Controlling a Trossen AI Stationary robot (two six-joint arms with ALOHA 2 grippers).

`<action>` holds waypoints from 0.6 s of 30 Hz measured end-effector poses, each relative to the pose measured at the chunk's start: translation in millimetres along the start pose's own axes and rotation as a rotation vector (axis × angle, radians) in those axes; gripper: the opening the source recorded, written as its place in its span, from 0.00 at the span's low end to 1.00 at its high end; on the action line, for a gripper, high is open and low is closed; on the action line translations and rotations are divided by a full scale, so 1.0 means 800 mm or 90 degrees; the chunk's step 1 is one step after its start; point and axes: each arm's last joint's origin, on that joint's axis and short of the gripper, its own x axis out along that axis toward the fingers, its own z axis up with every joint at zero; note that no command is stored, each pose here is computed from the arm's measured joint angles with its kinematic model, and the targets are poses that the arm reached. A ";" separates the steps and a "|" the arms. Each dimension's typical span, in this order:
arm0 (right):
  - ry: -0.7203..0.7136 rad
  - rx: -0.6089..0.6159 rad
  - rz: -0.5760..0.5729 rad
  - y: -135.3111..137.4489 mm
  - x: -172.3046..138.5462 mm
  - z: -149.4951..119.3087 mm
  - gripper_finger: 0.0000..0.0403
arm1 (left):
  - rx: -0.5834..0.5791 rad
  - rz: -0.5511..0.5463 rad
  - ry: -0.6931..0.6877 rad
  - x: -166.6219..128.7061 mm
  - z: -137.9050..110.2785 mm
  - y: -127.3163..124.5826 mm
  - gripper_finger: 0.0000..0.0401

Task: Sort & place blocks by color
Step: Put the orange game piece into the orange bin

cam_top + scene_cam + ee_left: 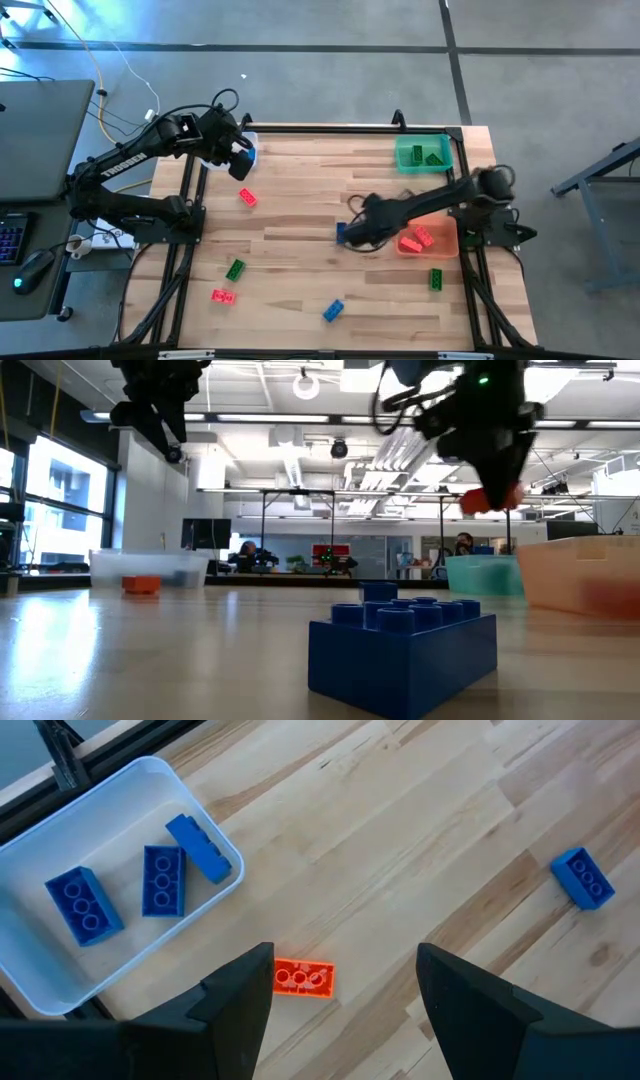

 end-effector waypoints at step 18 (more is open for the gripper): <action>0.079 0.157 0.233 -0.081 0.043 -0.095 0.26 | -0.101 0.000 0.000 0.000 0.000 0.000 0.58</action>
